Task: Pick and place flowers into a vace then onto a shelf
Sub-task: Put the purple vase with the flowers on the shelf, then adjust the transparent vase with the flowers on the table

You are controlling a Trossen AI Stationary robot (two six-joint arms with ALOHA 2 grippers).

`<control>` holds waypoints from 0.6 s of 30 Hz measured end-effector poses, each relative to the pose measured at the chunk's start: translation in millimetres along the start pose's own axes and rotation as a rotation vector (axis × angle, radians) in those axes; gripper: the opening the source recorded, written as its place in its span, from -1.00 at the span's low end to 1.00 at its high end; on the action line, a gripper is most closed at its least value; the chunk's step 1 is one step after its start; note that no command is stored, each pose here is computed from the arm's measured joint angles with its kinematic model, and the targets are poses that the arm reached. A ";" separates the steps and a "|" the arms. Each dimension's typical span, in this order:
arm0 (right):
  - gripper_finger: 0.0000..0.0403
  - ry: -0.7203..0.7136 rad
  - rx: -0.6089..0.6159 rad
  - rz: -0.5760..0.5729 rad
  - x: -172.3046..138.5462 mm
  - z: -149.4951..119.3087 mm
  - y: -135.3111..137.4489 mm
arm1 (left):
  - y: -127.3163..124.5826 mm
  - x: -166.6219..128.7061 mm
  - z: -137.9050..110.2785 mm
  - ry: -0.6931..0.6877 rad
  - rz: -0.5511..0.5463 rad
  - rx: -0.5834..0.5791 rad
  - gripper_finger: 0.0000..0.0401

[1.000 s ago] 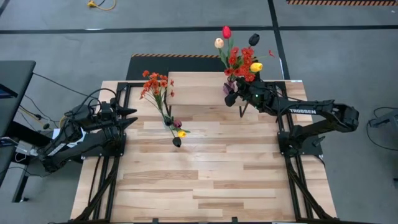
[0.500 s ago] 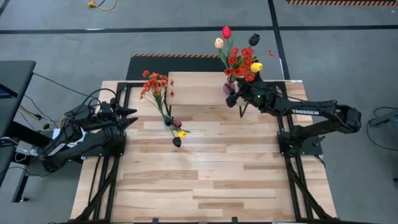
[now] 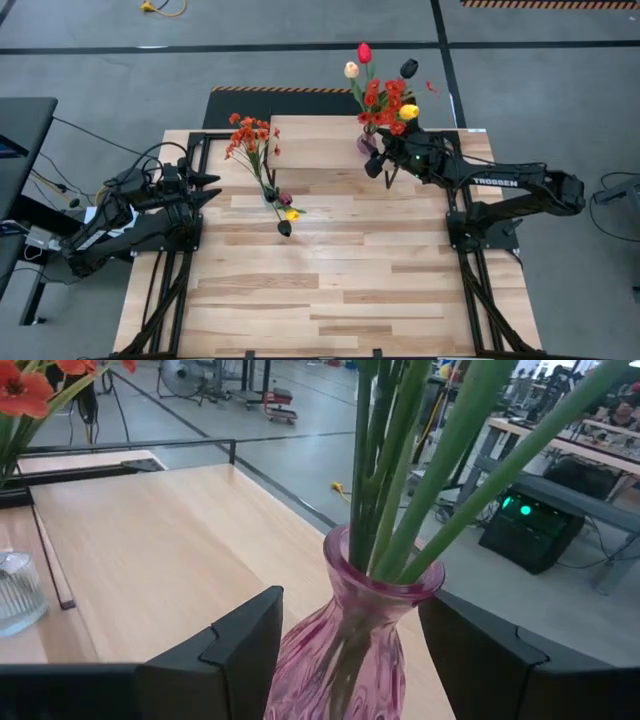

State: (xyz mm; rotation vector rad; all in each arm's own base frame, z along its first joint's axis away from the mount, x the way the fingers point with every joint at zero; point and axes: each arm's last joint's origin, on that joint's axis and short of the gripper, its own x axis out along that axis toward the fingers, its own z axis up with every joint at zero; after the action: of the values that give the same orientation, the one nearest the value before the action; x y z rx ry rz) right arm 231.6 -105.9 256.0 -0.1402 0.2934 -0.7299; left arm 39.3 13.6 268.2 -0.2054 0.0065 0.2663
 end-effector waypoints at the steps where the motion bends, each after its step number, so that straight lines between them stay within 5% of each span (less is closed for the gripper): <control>1: 0.13 0.000 -0.001 0.003 -0.3 0.1 0.8 | 0.0 0.0 0.0 0.000 0.000 0.000 -0.09; 18: 0.14 0.018 -0.014 -0.033 -7.3 1.7 -3.0 | 0.0 0.0 0.0 0.000 0.000 0.000 -0.09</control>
State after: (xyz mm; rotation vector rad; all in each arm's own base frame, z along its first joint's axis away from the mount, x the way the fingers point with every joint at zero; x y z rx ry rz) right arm 225.0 -103.1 259.8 -0.1520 0.3141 -0.7627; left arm 39.3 13.6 268.2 -0.2057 0.0062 0.2663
